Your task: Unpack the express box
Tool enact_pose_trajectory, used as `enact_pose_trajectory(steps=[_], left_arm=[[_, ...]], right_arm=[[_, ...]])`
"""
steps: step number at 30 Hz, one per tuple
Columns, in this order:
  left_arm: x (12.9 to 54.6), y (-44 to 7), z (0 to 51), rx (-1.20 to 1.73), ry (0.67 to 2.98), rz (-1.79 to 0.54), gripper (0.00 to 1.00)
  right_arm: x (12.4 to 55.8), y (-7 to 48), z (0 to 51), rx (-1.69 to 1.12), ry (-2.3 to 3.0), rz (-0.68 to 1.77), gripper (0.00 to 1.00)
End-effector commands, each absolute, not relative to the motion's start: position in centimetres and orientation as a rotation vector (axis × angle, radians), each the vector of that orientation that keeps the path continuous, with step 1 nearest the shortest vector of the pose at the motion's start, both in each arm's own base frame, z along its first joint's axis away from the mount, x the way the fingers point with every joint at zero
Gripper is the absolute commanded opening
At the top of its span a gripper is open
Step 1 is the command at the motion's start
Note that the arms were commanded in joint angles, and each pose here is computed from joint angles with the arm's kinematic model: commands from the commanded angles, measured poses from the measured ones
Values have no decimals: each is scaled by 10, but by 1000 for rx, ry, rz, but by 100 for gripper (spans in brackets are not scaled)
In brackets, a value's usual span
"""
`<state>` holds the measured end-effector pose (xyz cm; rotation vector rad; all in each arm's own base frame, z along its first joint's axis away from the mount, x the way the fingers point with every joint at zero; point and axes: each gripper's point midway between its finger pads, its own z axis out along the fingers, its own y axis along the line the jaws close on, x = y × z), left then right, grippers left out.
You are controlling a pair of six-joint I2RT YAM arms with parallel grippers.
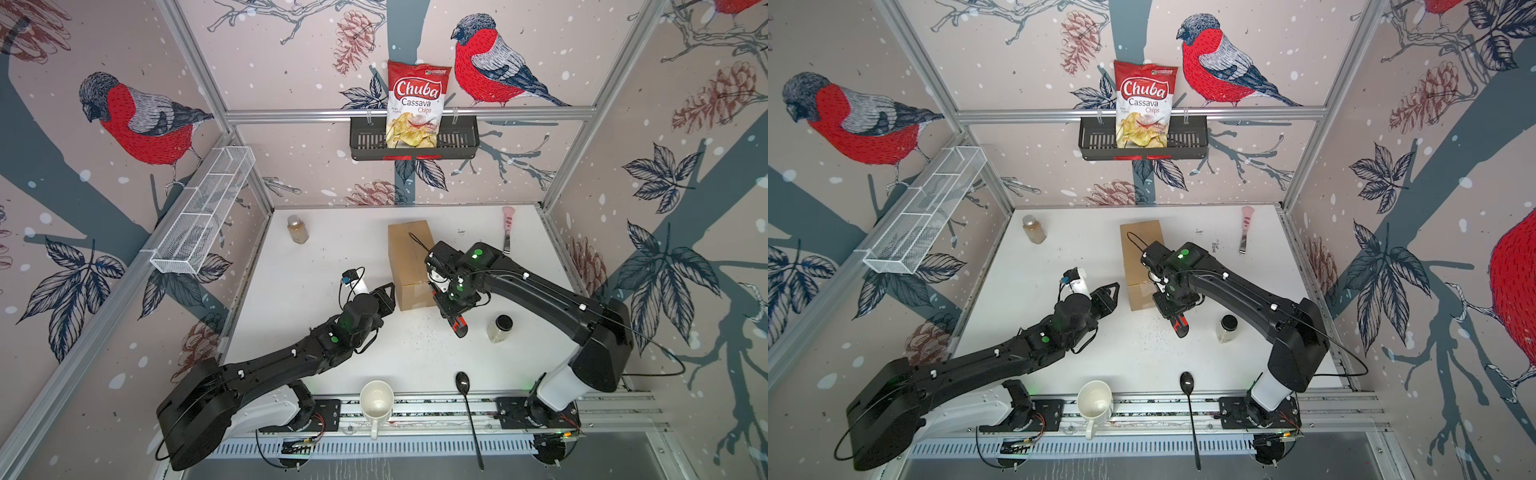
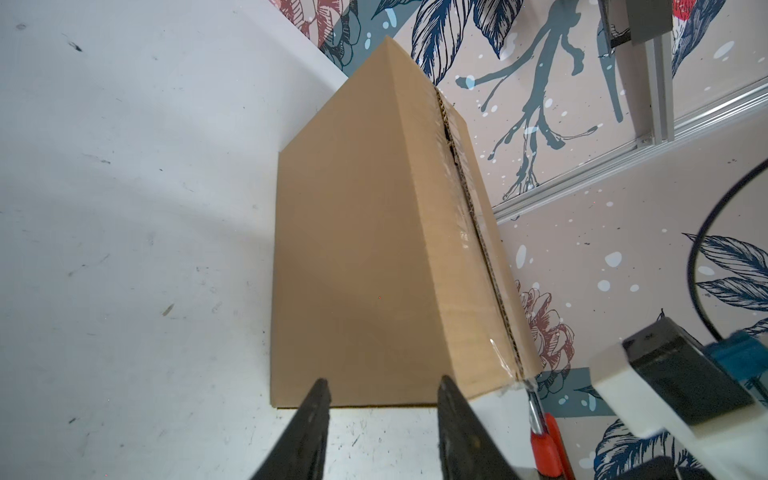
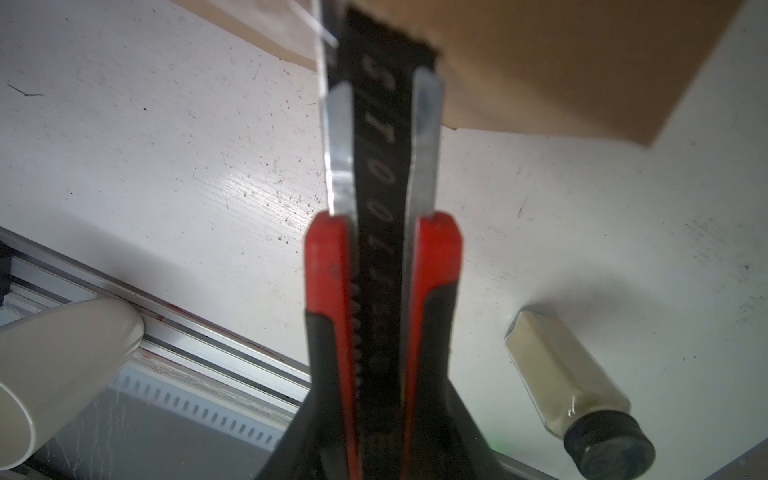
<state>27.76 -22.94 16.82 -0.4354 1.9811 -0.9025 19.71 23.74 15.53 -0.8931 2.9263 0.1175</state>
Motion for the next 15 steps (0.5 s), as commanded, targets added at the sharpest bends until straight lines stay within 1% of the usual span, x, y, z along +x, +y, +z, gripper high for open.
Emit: enact_pose_trajectory(steps=[1,15], left_arm=[[280,-235,170,-407,1985,-916,43],[296,-270,168,-369,1998,-988,41]], right_arm=[[201,234,158,-849,2919,95,2],[189,235,152,-914,2925,97,2]])
